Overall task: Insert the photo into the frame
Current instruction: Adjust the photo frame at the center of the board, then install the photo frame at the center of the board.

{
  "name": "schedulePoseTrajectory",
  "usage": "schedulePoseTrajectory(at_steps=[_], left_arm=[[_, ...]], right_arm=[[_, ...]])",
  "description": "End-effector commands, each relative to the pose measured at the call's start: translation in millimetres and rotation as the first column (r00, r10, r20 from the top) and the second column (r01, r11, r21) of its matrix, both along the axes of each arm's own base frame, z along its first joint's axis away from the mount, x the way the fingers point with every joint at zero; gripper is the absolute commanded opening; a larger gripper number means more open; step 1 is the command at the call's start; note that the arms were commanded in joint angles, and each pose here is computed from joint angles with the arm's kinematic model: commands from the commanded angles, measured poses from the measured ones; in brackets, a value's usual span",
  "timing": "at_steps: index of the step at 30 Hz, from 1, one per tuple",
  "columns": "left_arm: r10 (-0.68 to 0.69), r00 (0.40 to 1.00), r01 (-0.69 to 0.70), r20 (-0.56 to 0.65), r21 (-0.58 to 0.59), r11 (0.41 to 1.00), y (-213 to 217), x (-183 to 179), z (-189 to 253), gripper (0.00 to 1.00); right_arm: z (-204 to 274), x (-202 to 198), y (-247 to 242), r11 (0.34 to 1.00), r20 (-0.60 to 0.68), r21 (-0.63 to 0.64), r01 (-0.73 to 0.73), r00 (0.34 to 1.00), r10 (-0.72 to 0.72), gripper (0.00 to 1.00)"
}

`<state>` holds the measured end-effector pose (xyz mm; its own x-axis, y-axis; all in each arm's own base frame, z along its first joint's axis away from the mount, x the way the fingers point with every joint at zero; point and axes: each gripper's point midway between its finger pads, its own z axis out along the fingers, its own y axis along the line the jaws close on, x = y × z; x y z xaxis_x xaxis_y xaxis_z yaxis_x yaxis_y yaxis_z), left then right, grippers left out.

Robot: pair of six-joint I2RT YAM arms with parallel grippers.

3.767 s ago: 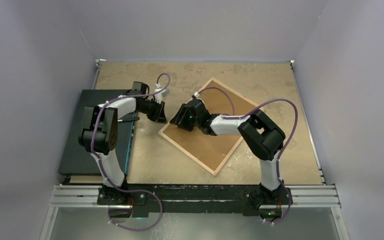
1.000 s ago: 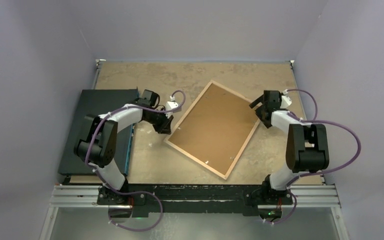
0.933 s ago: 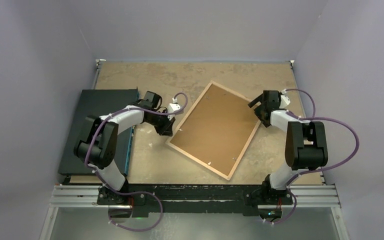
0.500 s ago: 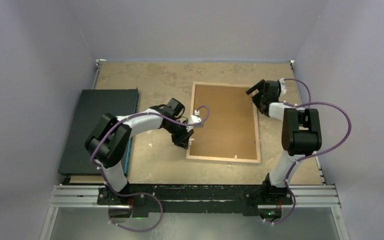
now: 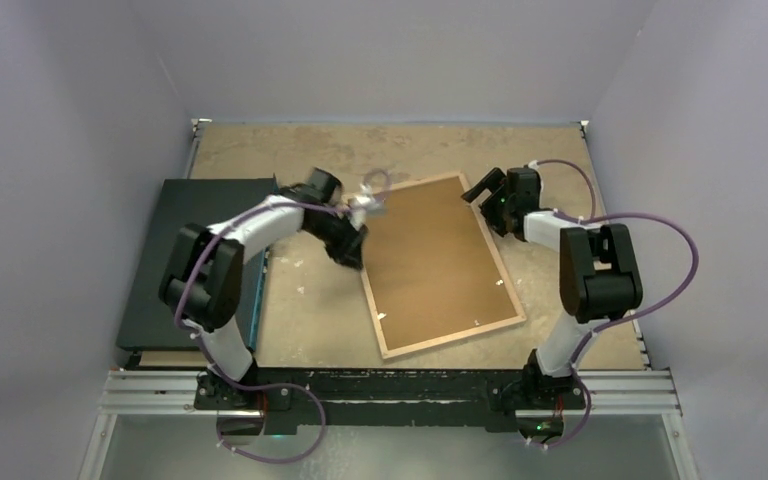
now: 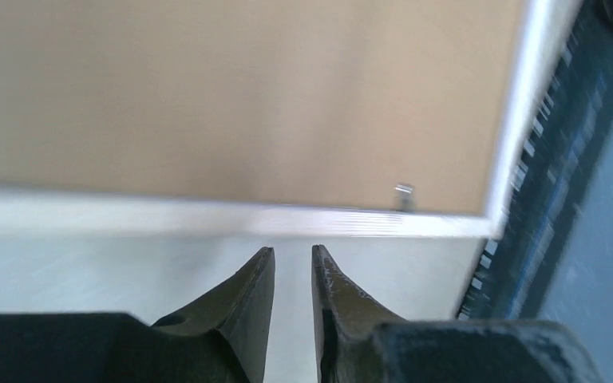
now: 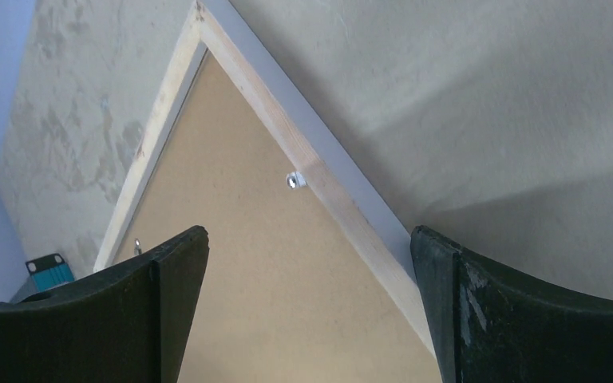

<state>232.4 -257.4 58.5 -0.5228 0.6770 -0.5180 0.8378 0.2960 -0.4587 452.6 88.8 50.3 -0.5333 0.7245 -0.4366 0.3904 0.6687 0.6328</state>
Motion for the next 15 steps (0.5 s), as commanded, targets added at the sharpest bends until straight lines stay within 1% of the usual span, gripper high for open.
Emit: schedulePoseTrajectory(at_steps=[1,4,6,7,10,11,13,15], left_arm=[[0.326,0.938,-0.313,0.116,-0.117,0.943,46,93,56,0.23],[0.46,0.883,-0.447,0.098,-0.126,0.885,56,118,51,0.24],[0.502,0.863,-0.493,0.051,-0.135,0.86,52,124,42,0.23],[0.503,0.864,-0.496,0.02,-0.136,0.858,48,124,36,0.23],[0.514,0.857,-0.514,-0.031,-0.113,0.85,45,128,14,0.22],[0.537,0.842,-0.54,-0.059,-0.096,0.836,45,128,8,0.22],[0.553,0.828,-0.56,-0.091,-0.085,0.824,45,130,-3,0.21],[0.569,0.816,-0.577,-0.105,-0.076,0.813,46,132,-9,0.21]], right_arm=[[35,-11,-8,0.998,0.033,-0.045,0.053,0.998,-0.052,0.99],[54,-7,-2,0.993,0.078,-0.096,0.061,0.995,-0.054,0.99],[63,-4,12,0.992,0.096,-0.118,0.031,0.995,-0.02,0.98],[66,-4,21,0.992,0.1,-0.122,0.008,0.995,0.004,0.98],[75,-2,57,0.988,0.136,-0.134,-0.081,0.986,0.099,0.95],[77,-3,73,0.983,0.157,-0.131,-0.127,0.977,0.147,0.94],[80,-4,104,0.966,0.195,-0.122,-0.229,0.949,0.249,0.91],[75,-5,133,0.941,0.199,-0.124,-0.316,0.921,0.335,0.89]])
